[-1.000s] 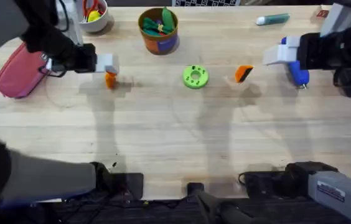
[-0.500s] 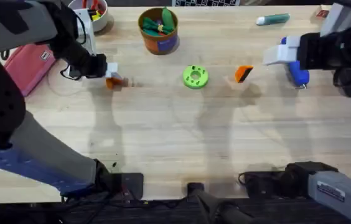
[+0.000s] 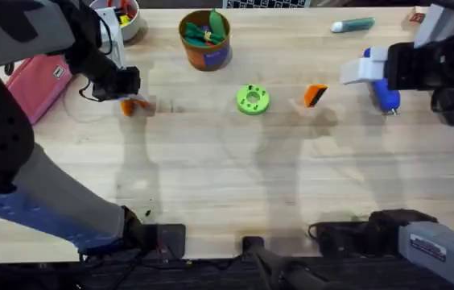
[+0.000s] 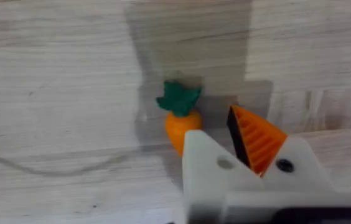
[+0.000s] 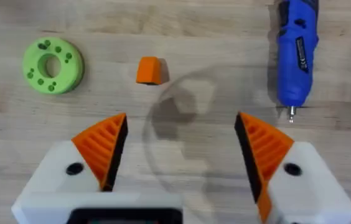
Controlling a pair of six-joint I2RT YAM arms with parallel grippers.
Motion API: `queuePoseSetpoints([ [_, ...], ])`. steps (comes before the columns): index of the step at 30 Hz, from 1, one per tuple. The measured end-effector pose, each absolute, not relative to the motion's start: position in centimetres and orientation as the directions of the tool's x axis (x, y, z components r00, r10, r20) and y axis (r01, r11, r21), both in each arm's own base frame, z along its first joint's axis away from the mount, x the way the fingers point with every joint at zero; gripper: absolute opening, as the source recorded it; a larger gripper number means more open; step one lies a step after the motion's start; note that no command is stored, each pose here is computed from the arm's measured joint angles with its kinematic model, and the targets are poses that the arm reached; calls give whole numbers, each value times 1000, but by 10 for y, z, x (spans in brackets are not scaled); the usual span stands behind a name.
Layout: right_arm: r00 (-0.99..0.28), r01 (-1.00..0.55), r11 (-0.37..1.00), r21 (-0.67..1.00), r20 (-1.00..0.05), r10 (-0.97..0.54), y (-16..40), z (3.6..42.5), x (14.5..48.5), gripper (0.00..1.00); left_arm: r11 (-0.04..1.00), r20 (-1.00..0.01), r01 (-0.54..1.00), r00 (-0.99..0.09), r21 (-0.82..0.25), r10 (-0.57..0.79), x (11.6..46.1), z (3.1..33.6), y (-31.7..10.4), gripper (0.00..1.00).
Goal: Pick up the gripper from the table and insert it into the empty holder that is missing its gripper. Then pick up a screw, insert it into the mounting hole, and use the screwdriver to tighten it. Finally, clean up the table by picking up the vegetable and placing it into the bucket.
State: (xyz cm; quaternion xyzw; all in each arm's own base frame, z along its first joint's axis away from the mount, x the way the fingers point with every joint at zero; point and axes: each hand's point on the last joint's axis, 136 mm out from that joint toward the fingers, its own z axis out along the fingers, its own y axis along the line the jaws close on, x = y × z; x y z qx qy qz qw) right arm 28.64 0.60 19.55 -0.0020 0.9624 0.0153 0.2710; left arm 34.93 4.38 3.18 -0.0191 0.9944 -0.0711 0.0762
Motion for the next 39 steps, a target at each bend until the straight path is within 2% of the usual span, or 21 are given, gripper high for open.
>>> queuePoseSetpoints([
  [10,-853,-13,999,30,-522,4,6,196,286,994,990,-123,-32,-991,-141,-50,346,34,45,20],
  [14,-853,-13,999,30,-522,4,6,196,286,994,990,-132,-32,-990,-136,-50,354,49,47,20],
  [17,-853,-13,999,30,-522,4,6,196,286,994,992,-174,-26,-984,-125,-48,364,69,49,20],
  [22,-853,-13,999,30,-522,4,6,196,286,994,995,-286,-7,-958,-104,-36,367,122,42,20],
  [28,-853,-13,999,30,-522,4,6,196,286,994,996,-408,-14,-911,-91,-50,345,187,33,20],
  [33,-853,-13,999,30,-522,4,6,196,286,994,996,-427,-38,-902,-82,-70,317,212,31,20],
  [34,-853,-13,999,30,-522,4,6,196,286,994,996,-423,-39,-903,-80,-70,311,215,31,55],
  [39,-853,-13,999,30,-522,4,6,196,286,990,994,-449,-68,-888,-82,-97,290,225,28,836],
])
